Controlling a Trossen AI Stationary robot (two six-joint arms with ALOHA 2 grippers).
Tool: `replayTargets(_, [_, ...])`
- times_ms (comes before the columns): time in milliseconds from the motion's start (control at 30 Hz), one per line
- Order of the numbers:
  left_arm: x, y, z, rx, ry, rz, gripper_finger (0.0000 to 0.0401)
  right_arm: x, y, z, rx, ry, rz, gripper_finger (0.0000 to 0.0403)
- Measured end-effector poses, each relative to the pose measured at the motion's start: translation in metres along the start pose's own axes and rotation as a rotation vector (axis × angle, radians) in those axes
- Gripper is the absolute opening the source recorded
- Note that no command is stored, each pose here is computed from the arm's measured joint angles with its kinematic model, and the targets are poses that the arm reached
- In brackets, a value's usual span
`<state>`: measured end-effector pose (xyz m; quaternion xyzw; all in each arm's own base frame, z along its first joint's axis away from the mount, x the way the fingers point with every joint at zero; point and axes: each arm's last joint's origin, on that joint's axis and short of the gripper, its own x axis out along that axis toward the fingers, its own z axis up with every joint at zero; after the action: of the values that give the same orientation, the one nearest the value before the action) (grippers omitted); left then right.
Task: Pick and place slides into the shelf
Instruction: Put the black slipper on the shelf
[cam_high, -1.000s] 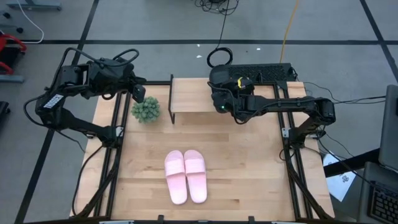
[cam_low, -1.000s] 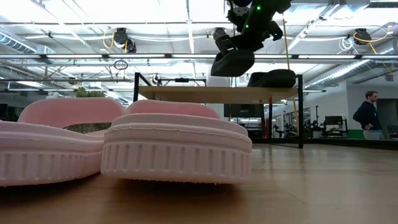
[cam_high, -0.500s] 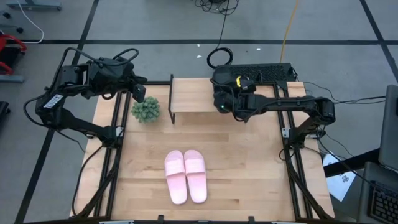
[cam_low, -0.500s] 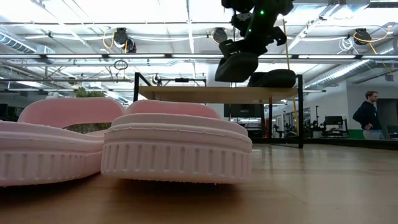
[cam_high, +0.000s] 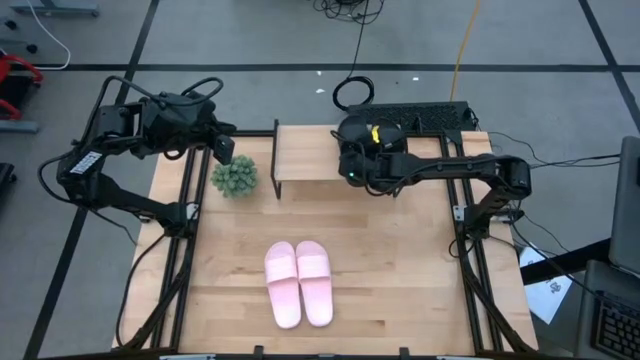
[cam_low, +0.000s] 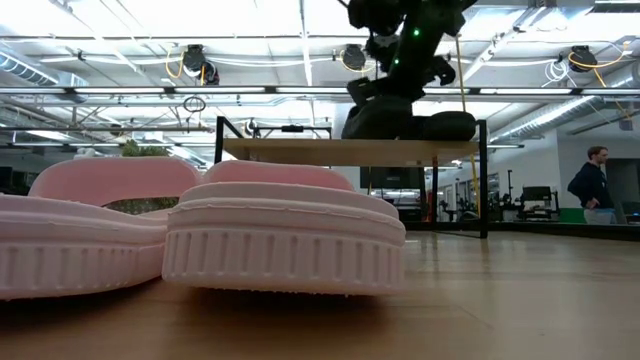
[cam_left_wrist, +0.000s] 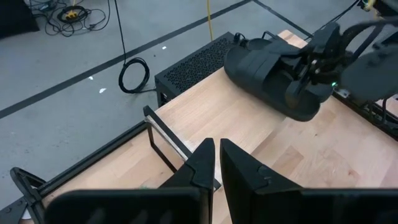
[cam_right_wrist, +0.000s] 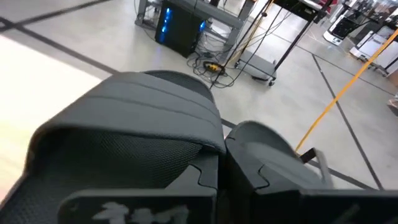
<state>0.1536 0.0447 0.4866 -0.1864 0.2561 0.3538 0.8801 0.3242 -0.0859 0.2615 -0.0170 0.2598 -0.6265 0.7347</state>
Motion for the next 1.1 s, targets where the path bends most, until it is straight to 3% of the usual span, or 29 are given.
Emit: replayTargets(1100, [0.000, 0.000, 0.000, 0.001, 0.001, -0.001, 0.0026, 0.008, -0.009, -0.003, -0.030, 0.053, -0.025, 0.0000])
